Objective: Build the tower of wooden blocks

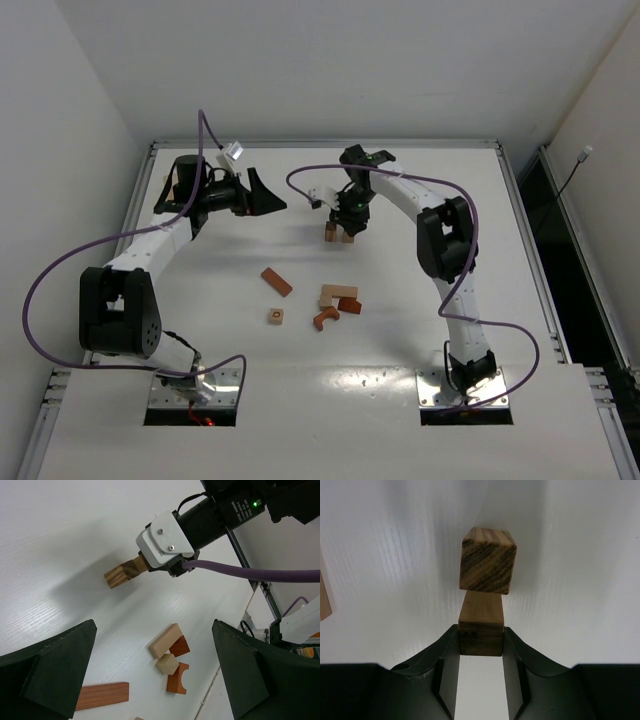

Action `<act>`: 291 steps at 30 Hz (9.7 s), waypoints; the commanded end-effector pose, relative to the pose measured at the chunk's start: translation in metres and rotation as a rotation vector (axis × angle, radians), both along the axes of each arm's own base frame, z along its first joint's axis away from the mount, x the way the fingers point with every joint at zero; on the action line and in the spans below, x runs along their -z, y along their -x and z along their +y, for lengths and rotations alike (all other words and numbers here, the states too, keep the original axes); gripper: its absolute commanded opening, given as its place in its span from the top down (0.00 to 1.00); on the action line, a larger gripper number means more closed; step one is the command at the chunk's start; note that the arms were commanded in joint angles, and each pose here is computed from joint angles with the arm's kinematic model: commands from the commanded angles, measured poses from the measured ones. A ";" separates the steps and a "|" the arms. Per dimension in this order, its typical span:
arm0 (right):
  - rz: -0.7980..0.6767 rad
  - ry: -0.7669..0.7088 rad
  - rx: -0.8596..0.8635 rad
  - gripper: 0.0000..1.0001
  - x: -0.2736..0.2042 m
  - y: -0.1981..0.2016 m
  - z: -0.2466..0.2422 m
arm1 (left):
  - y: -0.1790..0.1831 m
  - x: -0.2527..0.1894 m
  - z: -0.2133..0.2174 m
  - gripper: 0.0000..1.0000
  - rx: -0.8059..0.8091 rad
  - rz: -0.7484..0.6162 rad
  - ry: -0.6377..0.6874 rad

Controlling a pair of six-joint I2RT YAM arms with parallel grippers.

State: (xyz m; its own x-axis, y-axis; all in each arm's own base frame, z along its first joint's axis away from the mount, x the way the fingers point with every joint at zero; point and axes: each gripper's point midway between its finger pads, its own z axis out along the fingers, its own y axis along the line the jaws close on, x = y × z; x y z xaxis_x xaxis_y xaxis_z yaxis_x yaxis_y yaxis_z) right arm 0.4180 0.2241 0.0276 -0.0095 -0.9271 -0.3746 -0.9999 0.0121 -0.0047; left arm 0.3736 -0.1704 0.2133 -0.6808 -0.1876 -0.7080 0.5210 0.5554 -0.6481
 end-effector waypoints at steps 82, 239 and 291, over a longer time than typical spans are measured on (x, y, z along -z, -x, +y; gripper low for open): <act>-0.114 -0.160 0.538 0.16 -0.121 0.056 -0.172 | 0.089 0.183 -0.008 0.38 1.293 -0.789 -0.801; 0.046 -0.230 0.695 0.16 -0.111 0.017 -0.177 | -0.055 0.122 -0.167 1.00 0.877 -0.476 -0.878; 0.062 -0.240 0.683 0.16 -0.113 0.017 -0.175 | -0.103 -0.050 -0.153 0.00 0.416 -0.783 -0.992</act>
